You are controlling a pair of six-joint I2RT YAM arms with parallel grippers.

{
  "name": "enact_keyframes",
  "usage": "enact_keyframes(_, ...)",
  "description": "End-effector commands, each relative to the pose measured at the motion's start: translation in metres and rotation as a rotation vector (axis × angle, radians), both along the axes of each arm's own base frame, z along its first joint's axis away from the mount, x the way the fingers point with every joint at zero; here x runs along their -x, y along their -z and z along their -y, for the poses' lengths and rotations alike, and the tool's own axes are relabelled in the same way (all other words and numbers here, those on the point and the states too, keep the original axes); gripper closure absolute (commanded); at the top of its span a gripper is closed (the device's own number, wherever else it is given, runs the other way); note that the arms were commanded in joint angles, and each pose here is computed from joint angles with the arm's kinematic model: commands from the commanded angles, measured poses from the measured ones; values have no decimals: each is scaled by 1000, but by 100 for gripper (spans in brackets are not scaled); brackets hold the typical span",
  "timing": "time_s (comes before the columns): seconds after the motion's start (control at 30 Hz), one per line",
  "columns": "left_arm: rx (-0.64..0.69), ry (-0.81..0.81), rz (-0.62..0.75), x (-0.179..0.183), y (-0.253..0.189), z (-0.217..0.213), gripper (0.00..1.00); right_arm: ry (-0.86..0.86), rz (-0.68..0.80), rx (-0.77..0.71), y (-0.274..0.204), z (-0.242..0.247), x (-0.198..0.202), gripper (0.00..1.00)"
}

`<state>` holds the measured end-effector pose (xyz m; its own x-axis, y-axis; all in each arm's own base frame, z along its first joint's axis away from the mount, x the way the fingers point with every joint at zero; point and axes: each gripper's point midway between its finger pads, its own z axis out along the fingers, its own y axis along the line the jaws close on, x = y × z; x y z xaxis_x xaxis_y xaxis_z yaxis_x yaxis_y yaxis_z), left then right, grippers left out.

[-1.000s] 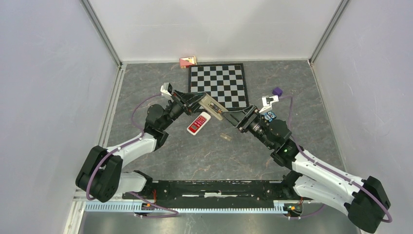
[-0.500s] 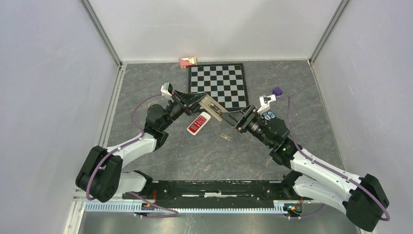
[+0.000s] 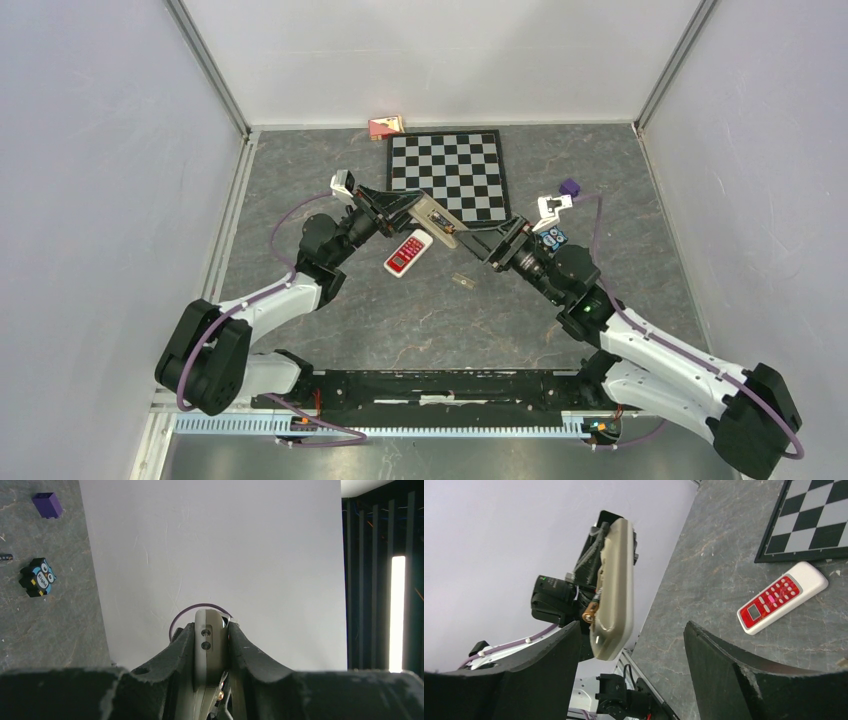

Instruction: Load the batteries into the remote control

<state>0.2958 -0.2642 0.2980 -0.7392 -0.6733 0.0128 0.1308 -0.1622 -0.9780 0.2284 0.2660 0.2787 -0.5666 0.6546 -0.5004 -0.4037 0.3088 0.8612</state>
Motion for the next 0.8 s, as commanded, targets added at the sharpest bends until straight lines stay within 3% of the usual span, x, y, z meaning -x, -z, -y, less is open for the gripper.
enact_keyframes(0.0, 21, 14, 88, 11, -25, -1, 98, -18, 26, -43, -17, -6, -3, 20)
enact_keyframes(0.53, 32, 15, 103, 14, -32, -3, 98, -13, -3, -29, -7, -7, -5, 19)
enact_keyframes(0.77, 32, 4, 98, 10, -33, -2, 98, -4, 50, -40, -16, -2, -2, 19)
